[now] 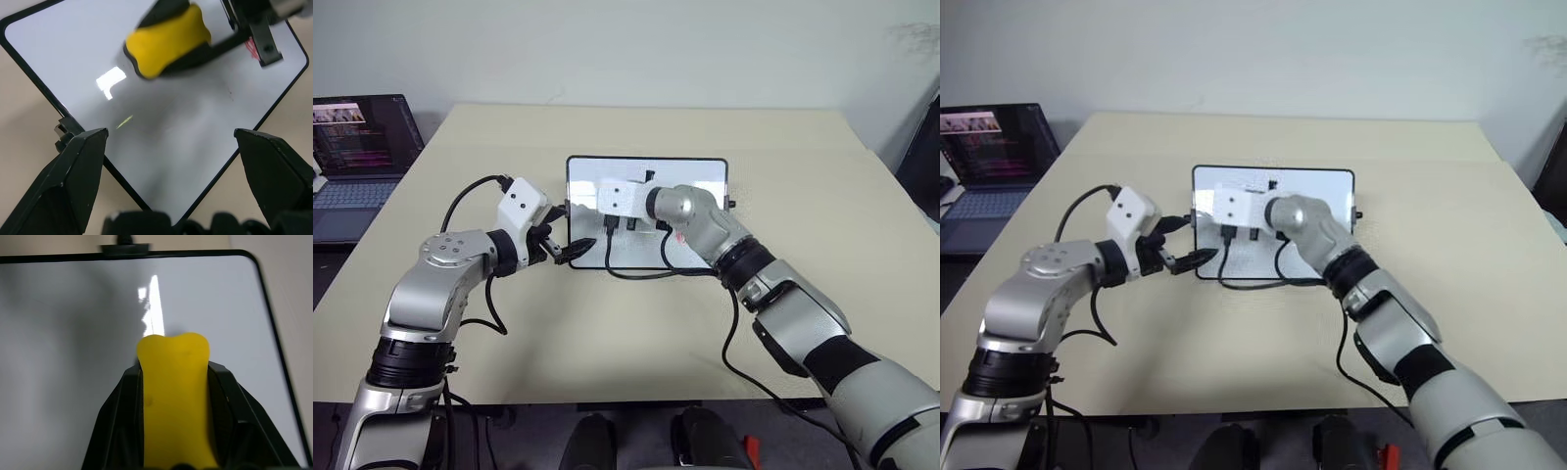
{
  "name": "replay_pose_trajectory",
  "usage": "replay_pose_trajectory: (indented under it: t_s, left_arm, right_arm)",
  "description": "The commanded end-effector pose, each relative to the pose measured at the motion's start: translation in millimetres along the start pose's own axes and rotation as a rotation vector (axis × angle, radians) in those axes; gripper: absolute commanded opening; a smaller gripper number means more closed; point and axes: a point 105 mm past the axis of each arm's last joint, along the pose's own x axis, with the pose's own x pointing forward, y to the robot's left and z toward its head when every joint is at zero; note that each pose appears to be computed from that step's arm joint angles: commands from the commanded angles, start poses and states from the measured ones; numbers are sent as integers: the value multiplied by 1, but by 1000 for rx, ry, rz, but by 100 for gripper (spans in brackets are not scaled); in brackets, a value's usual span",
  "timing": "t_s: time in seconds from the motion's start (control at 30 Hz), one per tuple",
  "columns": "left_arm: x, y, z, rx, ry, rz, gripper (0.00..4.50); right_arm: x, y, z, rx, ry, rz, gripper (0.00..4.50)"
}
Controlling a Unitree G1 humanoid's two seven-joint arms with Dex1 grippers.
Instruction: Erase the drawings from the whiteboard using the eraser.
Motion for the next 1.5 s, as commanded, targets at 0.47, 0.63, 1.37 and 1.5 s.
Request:
replay_pose_trajectory:
  t_s: [0.47, 0.63, 1.37, 1.5]
  left_arm:
    - [1, -1, 13, 42, -42, -6, 450]
    - [1, 0, 15, 41, -50, 1, 450]
    - [1, 7, 16, 34, -58, 32, 450]
    - [-1, 16, 12, 22, -50, 62, 450]
  right_arm:
    - [-5, -13, -26, -14, 107, -64, 133]
    - [-4, 13, -34, -28, 130, 62, 133]
    - [4, -1, -11, 5, 39, -67, 133]
    - [-6, -33, -2, 133, -37, -229, 133]
